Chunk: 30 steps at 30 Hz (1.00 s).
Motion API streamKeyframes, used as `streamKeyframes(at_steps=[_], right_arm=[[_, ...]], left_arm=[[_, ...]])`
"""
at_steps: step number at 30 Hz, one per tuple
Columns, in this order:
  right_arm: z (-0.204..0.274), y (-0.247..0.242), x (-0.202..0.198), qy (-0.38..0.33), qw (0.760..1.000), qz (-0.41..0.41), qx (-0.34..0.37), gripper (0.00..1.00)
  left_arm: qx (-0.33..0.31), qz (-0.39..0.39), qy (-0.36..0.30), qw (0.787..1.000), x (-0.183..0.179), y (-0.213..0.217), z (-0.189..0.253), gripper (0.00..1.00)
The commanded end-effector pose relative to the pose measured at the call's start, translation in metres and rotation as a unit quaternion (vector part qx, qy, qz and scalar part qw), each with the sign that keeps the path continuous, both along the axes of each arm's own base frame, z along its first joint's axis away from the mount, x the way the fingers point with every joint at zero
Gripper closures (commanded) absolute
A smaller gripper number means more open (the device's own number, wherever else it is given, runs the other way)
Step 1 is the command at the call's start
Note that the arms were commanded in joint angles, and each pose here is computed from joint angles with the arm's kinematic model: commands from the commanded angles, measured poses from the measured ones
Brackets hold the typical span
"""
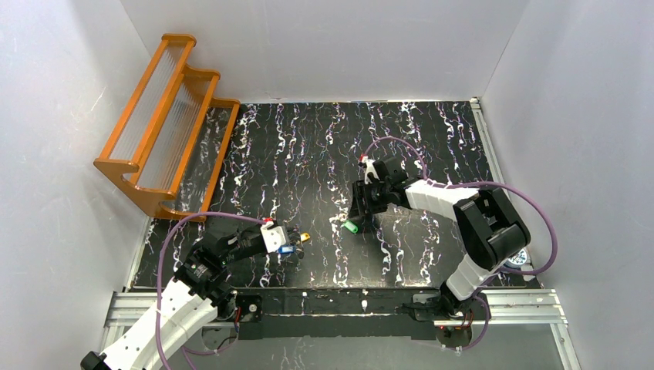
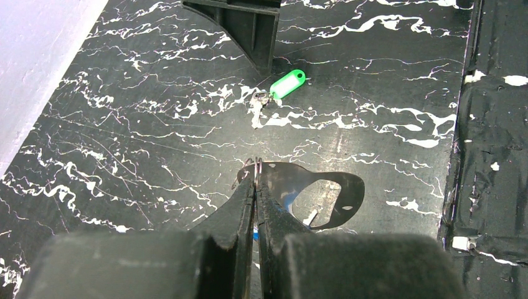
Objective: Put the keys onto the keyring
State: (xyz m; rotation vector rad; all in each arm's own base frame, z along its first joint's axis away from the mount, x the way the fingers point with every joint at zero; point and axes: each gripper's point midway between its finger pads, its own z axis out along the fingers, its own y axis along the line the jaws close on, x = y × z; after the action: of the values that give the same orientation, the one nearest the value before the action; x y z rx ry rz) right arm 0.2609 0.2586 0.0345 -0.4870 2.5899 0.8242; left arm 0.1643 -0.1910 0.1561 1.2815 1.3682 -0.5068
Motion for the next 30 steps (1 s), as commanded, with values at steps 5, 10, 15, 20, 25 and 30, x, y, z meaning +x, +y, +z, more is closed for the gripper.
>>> streamKeyframes(at_steps=[5, 10, 15, 20, 25, 30], right_arm=[[0.015, 0.012, 0.004, -0.052, 0.997, 0.026, -0.042, 0.45], [0.010, 0.019, 0.004, -0.087, 0.990, 0.030, -0.108, 0.55], [0.007, 0.025, 0.001, -0.132, 0.975, 0.043, -0.173, 0.57], [0.004, 0.032, -0.003, -0.159, 0.962, 0.058, -0.213, 0.58], [0.002, 0.037, -0.006, -0.180, 0.952, 0.068, -0.237, 0.63], [0.005, 0.040, -0.008, -0.197, 0.944, 0.074, -0.254, 0.66]], left_arm=[[0.008, -0.006, 0.013, 1.000, -0.004, 0.000, 0.000, 1.00], [0.005, -0.006, 0.015, 1.000, -0.004, 0.000, 0.001, 1.00], [0.006, -0.007, 0.016, 1.000, -0.004, -0.001, 0.000, 1.00], [0.004, -0.010, 0.018, 1.000, -0.005, -0.001, 0.001, 1.00], [0.003, -0.010, 0.017, 1.000, -0.005, -0.002, 0.001, 1.00], [0.002, -0.009, 0.018, 1.000, -0.005, -0.002, 0.001, 1.00]])
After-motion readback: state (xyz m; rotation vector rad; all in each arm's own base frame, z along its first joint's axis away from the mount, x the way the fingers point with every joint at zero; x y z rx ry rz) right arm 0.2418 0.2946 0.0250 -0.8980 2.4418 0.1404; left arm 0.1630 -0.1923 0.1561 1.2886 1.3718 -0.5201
